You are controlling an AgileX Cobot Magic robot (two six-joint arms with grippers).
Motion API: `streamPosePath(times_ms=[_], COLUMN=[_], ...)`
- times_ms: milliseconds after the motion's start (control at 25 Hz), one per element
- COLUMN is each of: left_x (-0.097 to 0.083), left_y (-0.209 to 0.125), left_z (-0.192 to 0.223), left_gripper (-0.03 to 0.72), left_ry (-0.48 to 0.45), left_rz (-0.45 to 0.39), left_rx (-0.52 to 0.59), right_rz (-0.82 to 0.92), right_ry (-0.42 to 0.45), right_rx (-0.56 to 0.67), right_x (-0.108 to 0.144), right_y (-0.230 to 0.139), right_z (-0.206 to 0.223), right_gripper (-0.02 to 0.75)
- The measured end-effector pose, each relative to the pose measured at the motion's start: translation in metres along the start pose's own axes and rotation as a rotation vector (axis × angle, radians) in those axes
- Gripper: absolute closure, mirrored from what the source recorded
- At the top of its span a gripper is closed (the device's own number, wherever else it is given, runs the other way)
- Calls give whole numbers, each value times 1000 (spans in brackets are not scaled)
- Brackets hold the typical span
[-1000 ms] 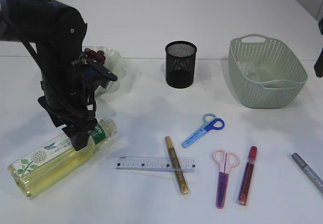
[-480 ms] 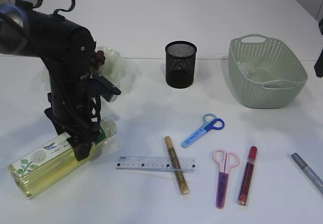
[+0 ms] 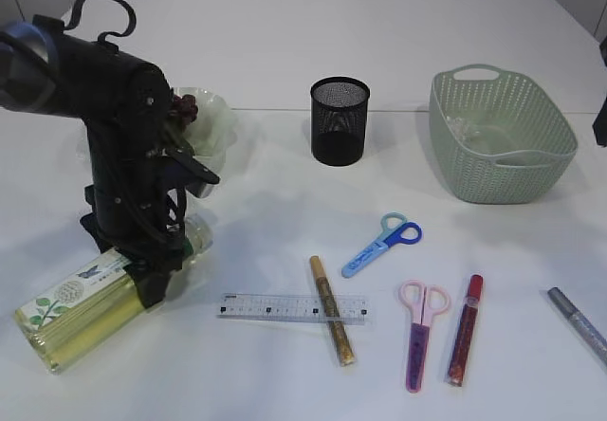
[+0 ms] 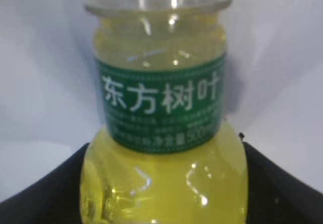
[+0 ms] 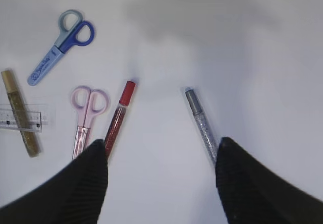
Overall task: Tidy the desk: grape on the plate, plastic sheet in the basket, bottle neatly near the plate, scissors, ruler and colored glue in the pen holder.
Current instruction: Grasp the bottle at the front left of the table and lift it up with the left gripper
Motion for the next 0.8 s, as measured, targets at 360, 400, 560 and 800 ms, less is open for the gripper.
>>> streamPosePath(times_ms=[360,400,560,800], left_x=[0,0,-1,1], left_y=[1,1,2,0], left_z=[11,11,9,10], left_gripper=[162,184,228,232], left_ry=[-24,-26,-35,-117], left_rz=[-11,-12,-15,-83], left_rx=[26,26,29,22], right_rz=[-3,-3,-3,-4], right_ry=[-10,-10,-10,-12], right_rx=[-1,-1,-1,-1], right_x=[-1,-1,-1,-1], right_y=[0,0,0,0], right_z=[0,0,0,0], right_gripper=[214,214,214,214])
Point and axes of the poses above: a point on each arm's last joint axis where the gripper is mounted, z pointing out along that axis toward the gripper, x along the wrist's bending axis when the last joint is at zero, y = z × x, the point moved 1 cm from there along z, pointing out along that axis toward the gripper
